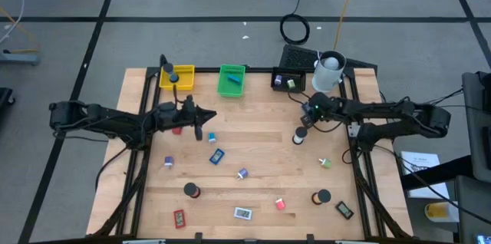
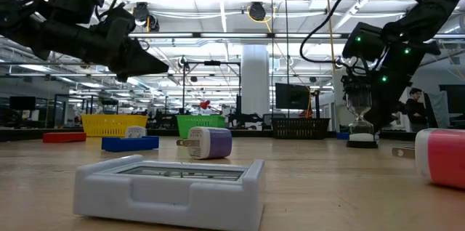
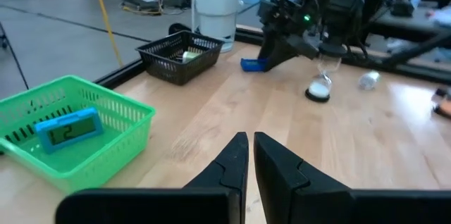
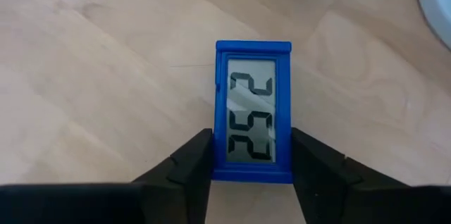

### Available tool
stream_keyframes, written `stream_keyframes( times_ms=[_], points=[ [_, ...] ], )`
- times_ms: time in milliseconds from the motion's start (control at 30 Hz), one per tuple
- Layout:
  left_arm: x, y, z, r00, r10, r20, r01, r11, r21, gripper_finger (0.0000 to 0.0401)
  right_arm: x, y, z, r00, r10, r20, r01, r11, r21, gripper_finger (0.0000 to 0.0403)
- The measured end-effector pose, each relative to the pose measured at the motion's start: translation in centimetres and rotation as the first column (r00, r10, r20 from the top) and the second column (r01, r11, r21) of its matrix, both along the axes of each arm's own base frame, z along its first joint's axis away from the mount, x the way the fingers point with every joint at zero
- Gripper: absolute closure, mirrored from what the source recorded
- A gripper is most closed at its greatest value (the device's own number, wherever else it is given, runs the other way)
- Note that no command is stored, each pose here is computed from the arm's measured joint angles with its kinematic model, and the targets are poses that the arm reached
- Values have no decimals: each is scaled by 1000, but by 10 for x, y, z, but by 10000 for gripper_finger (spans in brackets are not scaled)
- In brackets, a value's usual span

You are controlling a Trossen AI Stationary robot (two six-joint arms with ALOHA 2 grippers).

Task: Pick & Place Office items
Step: Put the right blue digital timer into the green bin

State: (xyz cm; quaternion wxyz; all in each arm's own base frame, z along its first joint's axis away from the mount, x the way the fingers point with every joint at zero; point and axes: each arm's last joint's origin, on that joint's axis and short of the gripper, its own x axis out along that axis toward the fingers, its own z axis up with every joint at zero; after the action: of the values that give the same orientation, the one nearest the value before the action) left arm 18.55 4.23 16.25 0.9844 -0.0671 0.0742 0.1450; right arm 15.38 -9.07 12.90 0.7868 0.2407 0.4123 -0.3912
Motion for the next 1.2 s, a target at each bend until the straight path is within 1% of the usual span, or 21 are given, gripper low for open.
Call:
stream_keyframes(
  times_ms=[133, 233, 267, 333, 400, 533, 633, 700, 767, 833, 933, 1000, 1100, 1200],
  points=[
    [-1, 5, 2, 999, -29, 41, 31, 997, -69, 368, 6, 2, 14, 998, 40, 45, -38, 998, -43, 245],
    [2, 9, 6, 999, -6, 50, 12, 992, -125, 368, 19, 4, 33, 990, 106, 95, -96, 990, -102, 251],
    [4, 10, 9, 999, -2, 47, 8, 992, -129, 367, 24, 6, 40, 986, 131, 108, -116, 984, -132, 252],
    [10, 12, 16, 999, -11, 37, 16, 991, -136, 358, 36, 9, 53, 974, 189, 127, -160, 965, -206, 252],
    [19, 13, 27, 999, -35, 32, 39, 989, -143, 339, 51, 13, 65, 954, 255, 157, -204, 937, -283, 249],
    [41, 15, 46, 998, -57, 29, 61, 987, -146, 279, 81, 22, 81, 905, 373, 203, -267, 871, -412, 247],
    [59, 16, 54, 996, -73, 43, 78, 988, -132, 230, 101, 27, 84, 863, 438, 251, -280, 829, -484, 250],
    [69, 16, 52, 996, -80, 46, 86, 987, -133, 200, 114, 30, 84, 833, 466, 299, -263, 807, -528, 250],
    [79, 19, 51, 995, -77, 70, 86, 987, -138, 176, 124, 31, 82, 802, 490, 341, -240, 788, -568, 246],
    [86, 23, 51, 994, -55, 98, 70, 984, -161, 157, 132, 33, 77, 784, 514, 347, -241, 768, -593, 245],
    [94, 30, 52, 993, -24, 118, 48, 978, -202, 138, 140, 37, 66, 775, 550, 310, -272, 733, -623, 248],
    [98, 34, 53, 995, -11, 96, 32, 975, -219, 131, 144, 39, 60, 772, 570, 280, -297, 714, -634, 249],
    [107, 40, 56, 1000, 11, 13, -8, 971, -240, 126, 145, 43, 58, 763, 596, 249, -322, 685, -653, 245],
    [116, 44, 60, 996, 15, -83, -34, 971, -238, 126, 149, 45, 65, 750, 617, 240, -326, 660, -677, 243]
  ],
)
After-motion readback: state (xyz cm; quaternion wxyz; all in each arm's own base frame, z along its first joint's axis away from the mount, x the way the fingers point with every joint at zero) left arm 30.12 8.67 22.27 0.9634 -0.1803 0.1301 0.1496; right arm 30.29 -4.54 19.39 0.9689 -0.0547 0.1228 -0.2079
